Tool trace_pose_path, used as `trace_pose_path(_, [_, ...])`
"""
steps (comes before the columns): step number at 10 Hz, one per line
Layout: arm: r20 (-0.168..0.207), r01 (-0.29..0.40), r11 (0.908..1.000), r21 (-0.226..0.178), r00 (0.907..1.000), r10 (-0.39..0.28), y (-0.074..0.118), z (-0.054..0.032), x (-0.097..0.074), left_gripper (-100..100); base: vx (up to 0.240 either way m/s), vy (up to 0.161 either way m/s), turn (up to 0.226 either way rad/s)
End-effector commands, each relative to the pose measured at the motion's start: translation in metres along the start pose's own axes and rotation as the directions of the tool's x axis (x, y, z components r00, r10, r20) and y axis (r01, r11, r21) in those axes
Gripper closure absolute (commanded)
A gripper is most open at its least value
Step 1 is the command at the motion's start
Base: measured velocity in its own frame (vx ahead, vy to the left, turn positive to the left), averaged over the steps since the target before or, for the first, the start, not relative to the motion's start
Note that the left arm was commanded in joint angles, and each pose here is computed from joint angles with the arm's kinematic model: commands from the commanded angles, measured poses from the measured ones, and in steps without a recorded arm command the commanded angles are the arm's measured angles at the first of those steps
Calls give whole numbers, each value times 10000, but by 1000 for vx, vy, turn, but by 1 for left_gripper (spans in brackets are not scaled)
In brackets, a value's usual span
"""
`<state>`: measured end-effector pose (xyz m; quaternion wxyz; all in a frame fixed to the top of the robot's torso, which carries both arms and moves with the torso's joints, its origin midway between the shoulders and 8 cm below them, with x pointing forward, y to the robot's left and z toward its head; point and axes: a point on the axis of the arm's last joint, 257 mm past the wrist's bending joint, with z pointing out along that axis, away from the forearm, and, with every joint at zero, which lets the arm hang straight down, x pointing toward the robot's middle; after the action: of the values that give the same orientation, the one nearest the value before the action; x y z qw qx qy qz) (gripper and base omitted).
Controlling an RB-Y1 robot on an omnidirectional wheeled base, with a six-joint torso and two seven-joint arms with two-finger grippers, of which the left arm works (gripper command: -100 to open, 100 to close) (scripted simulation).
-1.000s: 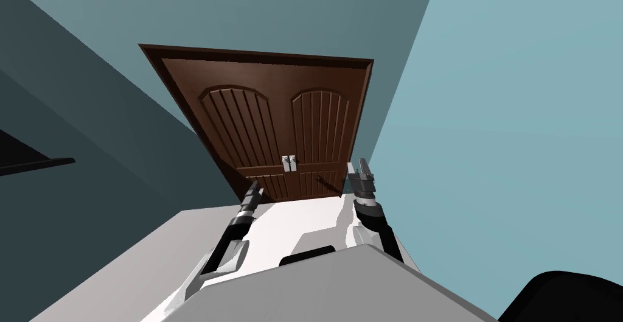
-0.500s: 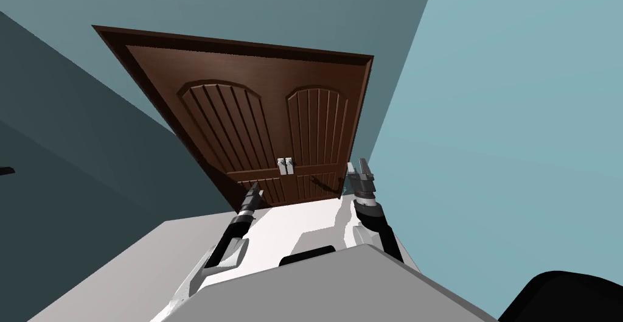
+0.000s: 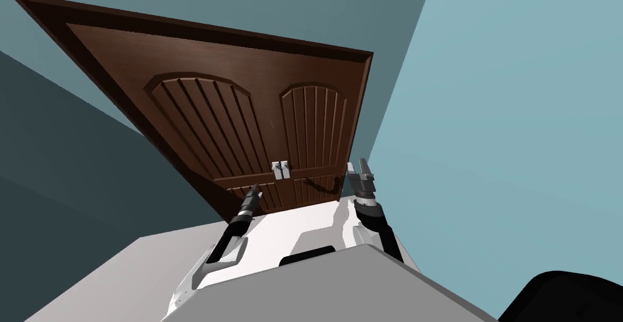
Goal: Pull the door open
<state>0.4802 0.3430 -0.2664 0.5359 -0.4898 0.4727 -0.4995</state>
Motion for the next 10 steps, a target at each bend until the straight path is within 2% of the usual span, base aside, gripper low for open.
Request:
trace_pose_path(1, [60, 38, 9998, -196, 10000, -37, 85, 21, -71, -100, 117, -1, -74])
trace_pose_path(6, [235, 149, 9976, -673, 9996, -133, 286, 94, -220, -100, 132, -2, -71])
trace_pose_path(7, [208, 125, 9981, -605, 9997, -113, 256, 97, -191, -100, 59, -3, -18])
trace_pose_path(8, [565, -16, 9965, -841, 9984, 64, 340, 25, -442, -100, -16, 8, 156])
trace_pose_path(10, [996, -179, 9935, -1121, 9946, 292, 431, -78, -744, -100, -41, 31, 102])
